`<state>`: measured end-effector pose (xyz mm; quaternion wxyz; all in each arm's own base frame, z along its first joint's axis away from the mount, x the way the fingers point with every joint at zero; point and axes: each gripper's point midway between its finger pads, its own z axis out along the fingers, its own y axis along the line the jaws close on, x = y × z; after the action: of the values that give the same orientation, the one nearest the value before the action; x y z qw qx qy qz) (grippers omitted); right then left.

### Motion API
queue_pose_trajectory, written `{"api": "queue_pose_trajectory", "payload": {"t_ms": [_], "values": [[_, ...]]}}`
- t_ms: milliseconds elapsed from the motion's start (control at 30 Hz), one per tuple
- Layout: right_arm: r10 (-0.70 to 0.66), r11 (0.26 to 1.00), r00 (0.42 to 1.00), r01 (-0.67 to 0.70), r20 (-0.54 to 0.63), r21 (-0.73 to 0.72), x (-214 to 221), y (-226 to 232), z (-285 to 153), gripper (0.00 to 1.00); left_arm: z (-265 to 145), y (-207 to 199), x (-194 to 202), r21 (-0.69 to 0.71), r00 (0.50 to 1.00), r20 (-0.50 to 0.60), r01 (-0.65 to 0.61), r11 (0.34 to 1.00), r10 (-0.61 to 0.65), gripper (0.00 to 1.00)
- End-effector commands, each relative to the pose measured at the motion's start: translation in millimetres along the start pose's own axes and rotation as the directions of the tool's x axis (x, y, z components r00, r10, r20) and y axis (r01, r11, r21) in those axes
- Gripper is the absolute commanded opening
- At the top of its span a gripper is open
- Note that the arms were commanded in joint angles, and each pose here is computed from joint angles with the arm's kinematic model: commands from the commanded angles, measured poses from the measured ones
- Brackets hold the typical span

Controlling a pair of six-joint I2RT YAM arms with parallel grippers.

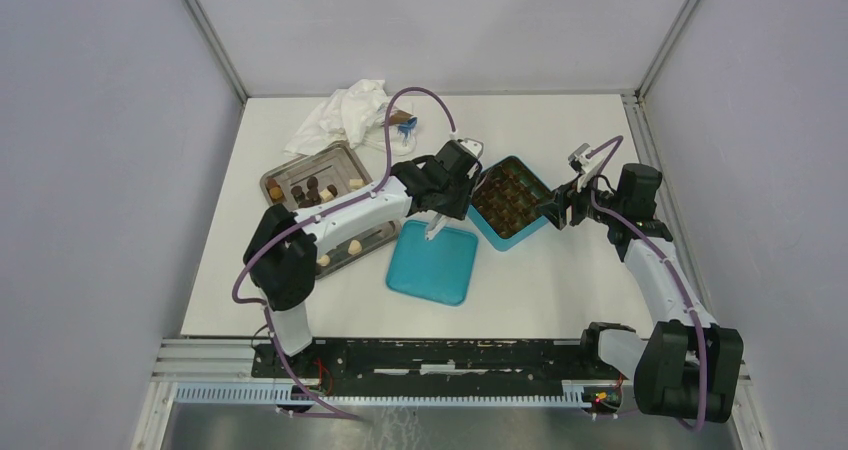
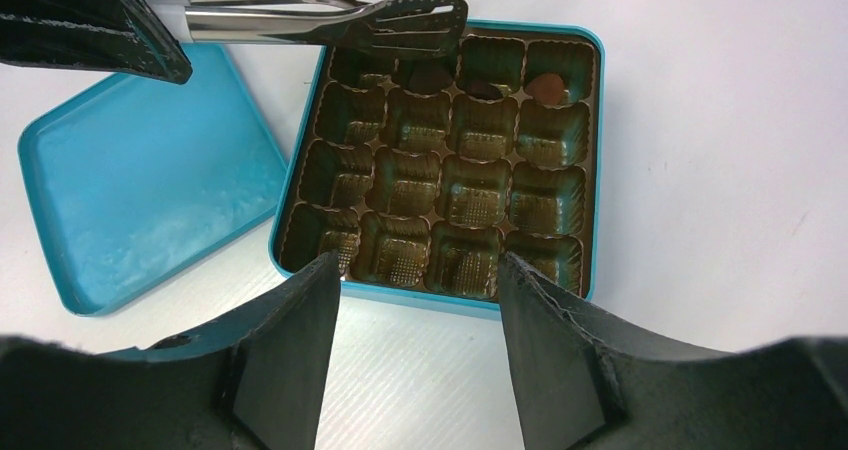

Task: Pack the chocolate
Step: Place the fake chocolate in the packing box.

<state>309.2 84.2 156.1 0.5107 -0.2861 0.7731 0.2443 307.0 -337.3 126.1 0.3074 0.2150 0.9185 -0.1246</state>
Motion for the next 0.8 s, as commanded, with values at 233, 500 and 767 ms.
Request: {"api": "queue_pose_trajectory", "payload": {"t_ms": [233, 500, 767], "values": [[-0.042, 0.999, 0.998, 0.043, 0.040, -0.016, -18, -3, -1, 0.65, -23, -3, -38, 0.006, 0.993, 0.116, -0.023, 1.000, 0.022, 0.46], [-0.045, 0.998, 0.998, 0.046, 0.041, -0.032, -17, 0, -1, 0.65, -79, 13, -33, 0.026, 0.977, 0.213, 0.029, 0.999, -0.034, 0.45], [-0.036, 0.998, 0.999, 0.038, 0.037, -0.050, -14, 2, 1, 0.65, -116, 92, 9, -0.090, 0.970, 0.213, 0.140, 0.986, -0.118, 0.46]]}}
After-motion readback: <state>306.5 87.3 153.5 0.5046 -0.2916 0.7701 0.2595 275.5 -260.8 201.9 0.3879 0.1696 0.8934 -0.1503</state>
